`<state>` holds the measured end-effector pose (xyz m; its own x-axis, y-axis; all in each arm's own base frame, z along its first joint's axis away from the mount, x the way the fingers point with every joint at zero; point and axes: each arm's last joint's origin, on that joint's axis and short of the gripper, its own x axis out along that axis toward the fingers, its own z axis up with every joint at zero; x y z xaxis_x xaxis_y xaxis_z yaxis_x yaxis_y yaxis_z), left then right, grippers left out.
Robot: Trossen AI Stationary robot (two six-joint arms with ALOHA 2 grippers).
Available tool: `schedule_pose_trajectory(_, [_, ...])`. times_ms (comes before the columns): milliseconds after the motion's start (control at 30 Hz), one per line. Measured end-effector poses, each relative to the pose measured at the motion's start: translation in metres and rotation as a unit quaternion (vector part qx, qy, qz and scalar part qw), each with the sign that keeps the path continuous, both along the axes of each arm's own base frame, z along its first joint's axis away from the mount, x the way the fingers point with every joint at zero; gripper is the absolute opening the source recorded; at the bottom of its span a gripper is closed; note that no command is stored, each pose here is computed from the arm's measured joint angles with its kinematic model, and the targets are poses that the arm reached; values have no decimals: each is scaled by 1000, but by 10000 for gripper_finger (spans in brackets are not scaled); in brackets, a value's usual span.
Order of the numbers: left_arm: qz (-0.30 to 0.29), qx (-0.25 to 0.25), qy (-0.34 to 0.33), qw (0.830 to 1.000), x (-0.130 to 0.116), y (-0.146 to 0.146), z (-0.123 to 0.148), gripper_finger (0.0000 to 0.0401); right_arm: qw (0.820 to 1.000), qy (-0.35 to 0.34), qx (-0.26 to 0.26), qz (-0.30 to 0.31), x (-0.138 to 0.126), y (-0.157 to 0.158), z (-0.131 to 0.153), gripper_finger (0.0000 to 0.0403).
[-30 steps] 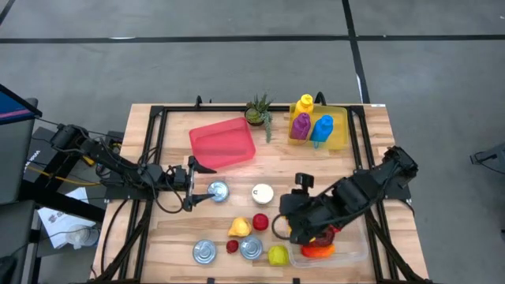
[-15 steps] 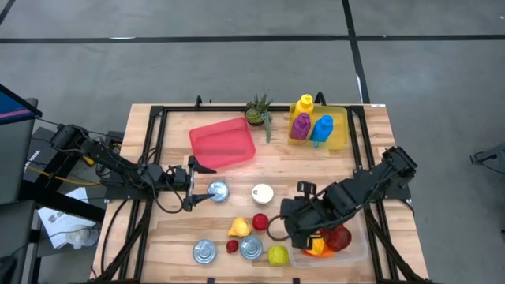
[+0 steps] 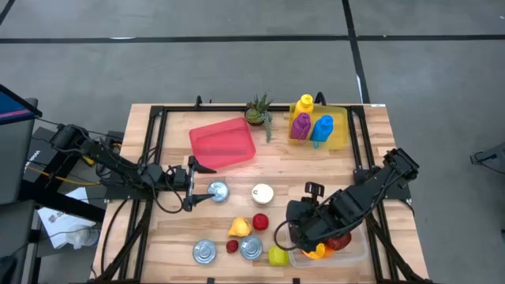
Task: Pick & Place Food Item
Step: Put the yellow mango into the transparent bin
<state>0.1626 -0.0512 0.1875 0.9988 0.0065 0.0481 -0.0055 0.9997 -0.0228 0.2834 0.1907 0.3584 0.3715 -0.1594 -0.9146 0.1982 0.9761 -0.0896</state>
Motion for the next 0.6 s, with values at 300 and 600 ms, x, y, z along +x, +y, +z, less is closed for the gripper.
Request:
schedule_pose_trajectory(300, [0,1,2,1000,0,0,-1,376,1000,13,5,14,9,3,-30,138])
schedule_pose_trajectory(600, [0,1,3,1000,0,0,-1,376,1000,3,13,15,22,-1,-53,187])
